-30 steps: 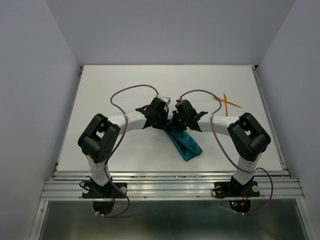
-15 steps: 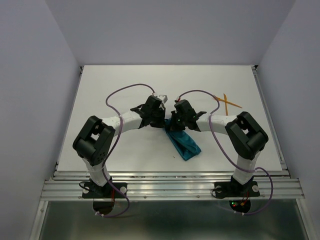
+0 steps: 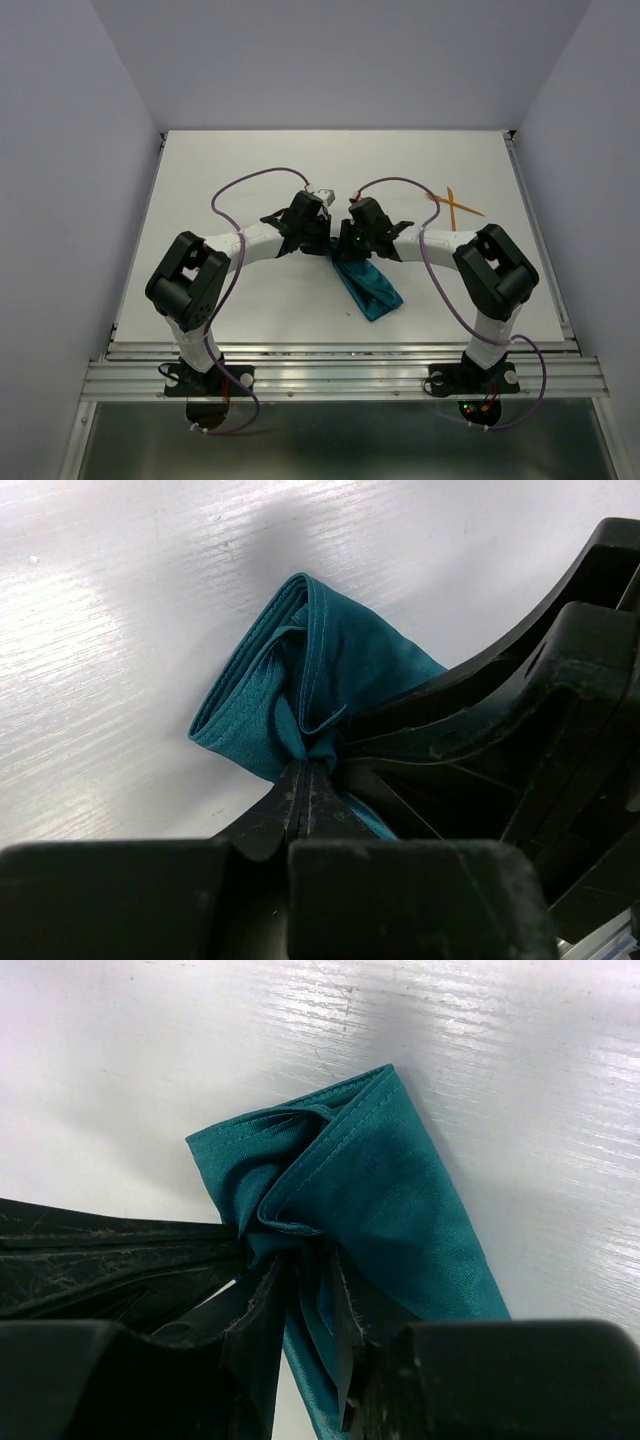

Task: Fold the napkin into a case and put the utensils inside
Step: Stuff the top corner of the smaller-rectangle-folded napkin into the folded napkin.

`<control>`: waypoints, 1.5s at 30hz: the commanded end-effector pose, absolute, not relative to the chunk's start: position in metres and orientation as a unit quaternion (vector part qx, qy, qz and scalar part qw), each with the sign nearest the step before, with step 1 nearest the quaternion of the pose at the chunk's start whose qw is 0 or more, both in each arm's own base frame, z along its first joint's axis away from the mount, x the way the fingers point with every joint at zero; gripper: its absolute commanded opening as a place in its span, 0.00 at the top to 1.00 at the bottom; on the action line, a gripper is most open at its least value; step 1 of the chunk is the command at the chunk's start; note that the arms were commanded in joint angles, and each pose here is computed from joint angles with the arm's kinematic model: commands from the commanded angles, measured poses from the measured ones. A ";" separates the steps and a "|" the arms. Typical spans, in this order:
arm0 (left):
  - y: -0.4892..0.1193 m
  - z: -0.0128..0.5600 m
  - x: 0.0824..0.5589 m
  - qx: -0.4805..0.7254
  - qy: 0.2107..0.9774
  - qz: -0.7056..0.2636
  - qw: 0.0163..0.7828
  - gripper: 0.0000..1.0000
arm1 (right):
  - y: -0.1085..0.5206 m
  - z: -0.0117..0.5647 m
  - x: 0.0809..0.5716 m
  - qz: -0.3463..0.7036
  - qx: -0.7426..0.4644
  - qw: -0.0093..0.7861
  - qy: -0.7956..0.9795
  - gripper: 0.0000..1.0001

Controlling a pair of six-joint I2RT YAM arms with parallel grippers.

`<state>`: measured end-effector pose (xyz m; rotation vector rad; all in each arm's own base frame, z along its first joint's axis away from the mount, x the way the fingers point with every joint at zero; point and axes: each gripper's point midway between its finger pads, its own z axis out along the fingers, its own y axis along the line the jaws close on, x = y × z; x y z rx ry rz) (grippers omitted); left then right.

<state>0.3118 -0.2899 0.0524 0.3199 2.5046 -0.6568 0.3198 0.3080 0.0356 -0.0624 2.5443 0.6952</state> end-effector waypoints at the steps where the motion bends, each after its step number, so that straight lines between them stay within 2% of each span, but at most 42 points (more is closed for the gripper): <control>1: -0.292 0.062 0.314 0.122 0.917 -0.259 0.278 1.00 | 0.317 0.068 0.329 0.271 -0.035 0.284 0.919 0.71; 45: -0.290 0.057 0.314 0.122 0.919 -0.256 0.274 1.00 | 0.329 0.100 0.346 0.290 -0.036 0.316 0.902 0.66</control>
